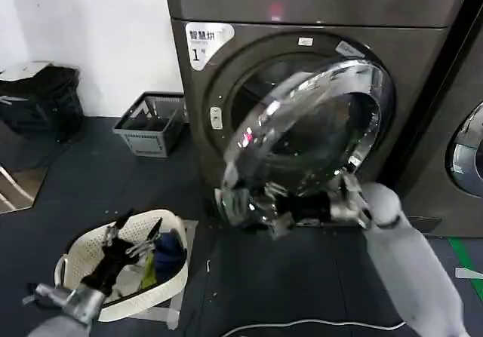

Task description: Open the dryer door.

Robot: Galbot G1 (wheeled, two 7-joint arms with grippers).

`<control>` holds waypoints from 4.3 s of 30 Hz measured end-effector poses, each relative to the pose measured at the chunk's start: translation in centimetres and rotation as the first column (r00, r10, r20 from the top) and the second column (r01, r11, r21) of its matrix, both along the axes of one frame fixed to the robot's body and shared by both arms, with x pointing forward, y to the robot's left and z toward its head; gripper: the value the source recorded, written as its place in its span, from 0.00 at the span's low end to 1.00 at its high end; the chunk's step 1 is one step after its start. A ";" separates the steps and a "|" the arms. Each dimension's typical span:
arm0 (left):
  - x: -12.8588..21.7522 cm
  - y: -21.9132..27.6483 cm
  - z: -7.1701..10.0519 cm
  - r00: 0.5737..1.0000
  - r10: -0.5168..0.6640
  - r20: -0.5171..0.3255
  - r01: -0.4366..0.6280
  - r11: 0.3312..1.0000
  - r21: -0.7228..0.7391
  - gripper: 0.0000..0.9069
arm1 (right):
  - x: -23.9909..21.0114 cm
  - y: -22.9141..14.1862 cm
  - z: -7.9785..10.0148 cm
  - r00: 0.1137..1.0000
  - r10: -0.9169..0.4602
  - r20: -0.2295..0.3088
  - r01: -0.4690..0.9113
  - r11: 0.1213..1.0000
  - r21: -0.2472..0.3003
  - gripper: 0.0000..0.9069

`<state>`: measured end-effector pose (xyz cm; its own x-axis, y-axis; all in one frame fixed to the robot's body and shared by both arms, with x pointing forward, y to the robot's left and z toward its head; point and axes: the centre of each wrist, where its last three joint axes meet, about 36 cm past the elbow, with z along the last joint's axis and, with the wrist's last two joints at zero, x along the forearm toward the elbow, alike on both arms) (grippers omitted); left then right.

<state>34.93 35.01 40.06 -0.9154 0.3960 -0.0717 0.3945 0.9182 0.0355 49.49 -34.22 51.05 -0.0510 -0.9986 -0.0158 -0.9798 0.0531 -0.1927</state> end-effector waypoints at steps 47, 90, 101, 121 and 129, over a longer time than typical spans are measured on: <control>14.9 -26.2 6.8 0.376 -0.926 0.033 0.927 0.375 -0.028 1.00 | -36.9 -26.9 7.2 -0.789 -0.610 0.075 0.612 -0.767 0.192 1.00; 21.4 -46.9 8.5 0.455 -0.889 0.056 0.883 0.459 0.099 1.00 | -46.4 -32.5 12.2 -0.957 -0.276 0.087 0.290 -0.901 0.324 1.00; 25.1 -44.9 9.3 0.567 -0.818 0.097 0.813 0.574 0.099 1.00 | -46.5 -32.6 12.1 -0.956 -0.279 0.088 0.292 -0.898 0.329 1.00; 21.6 -36.7 10.6 0.732 -0.533 0.424 0.590 0.807 -0.004 1.00 | -45.2 -32.9 12.4 -0.949 -0.302 0.090 0.314 -0.886 0.341 1.00; 19.0 -25.9 11.6 0.724 -0.573 0.385 0.587 0.804 0.092 1.00 | -46.0 -32.5 13.6 -0.964 -0.243 0.104 0.264 -0.888 0.377 1.00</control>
